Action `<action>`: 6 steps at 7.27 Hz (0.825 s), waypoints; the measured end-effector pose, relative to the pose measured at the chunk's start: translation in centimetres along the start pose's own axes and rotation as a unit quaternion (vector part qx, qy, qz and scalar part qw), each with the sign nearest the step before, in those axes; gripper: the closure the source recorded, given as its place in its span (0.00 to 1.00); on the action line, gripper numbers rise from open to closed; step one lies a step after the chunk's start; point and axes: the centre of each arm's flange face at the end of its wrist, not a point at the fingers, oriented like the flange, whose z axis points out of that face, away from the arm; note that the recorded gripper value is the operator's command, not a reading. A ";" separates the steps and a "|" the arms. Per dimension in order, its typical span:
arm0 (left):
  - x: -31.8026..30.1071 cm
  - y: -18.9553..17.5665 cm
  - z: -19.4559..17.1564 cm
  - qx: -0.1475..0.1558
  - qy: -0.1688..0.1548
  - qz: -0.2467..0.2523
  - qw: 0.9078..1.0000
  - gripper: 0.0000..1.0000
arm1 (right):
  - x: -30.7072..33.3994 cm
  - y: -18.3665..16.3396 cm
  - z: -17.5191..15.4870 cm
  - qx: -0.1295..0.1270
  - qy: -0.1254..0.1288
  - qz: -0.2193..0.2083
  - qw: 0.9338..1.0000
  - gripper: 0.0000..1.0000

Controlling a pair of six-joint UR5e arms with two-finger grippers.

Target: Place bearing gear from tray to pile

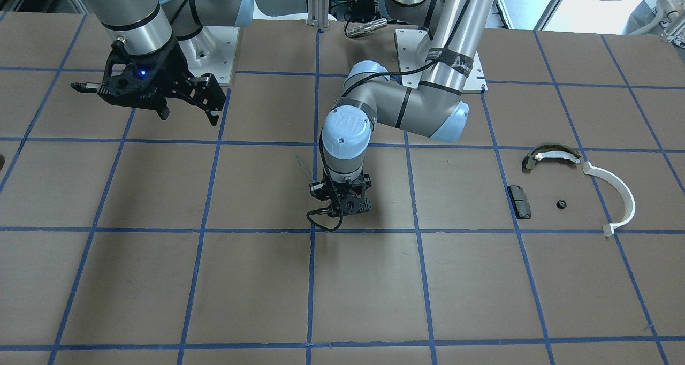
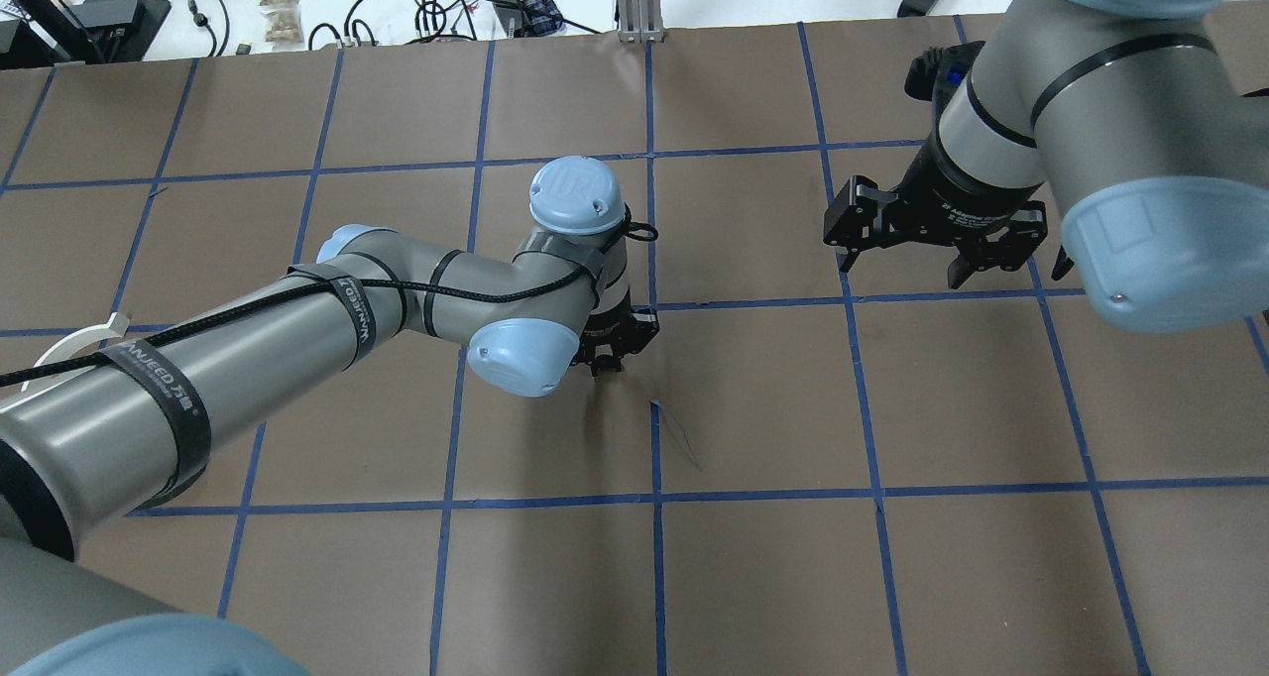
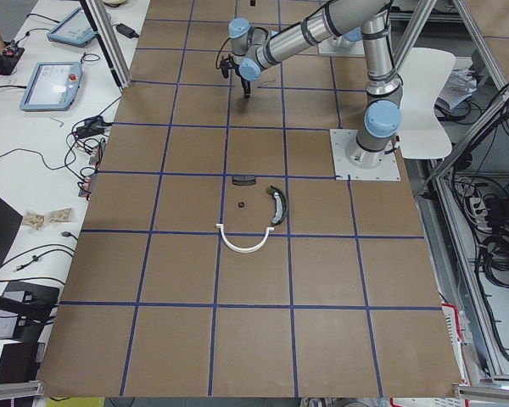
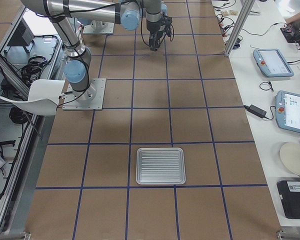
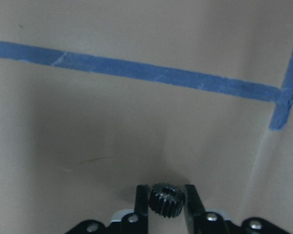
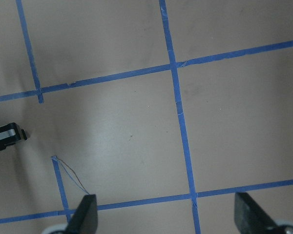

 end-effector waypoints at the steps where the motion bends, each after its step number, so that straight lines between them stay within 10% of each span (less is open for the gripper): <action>1: 0.0 -0.3 -0.4 0.007 0.003 0.001 1.000 0.96 | 0.1 -0.1 -0.3 0.001 0.004 -0.003 1.000 0.00; 6: -11.1 -5.9 -6.5 0.000 0.001 0.029 1.000 0.96 | 3.4 -1.3 -3.3 -0.027 0.018 -0.008 0.999 0.00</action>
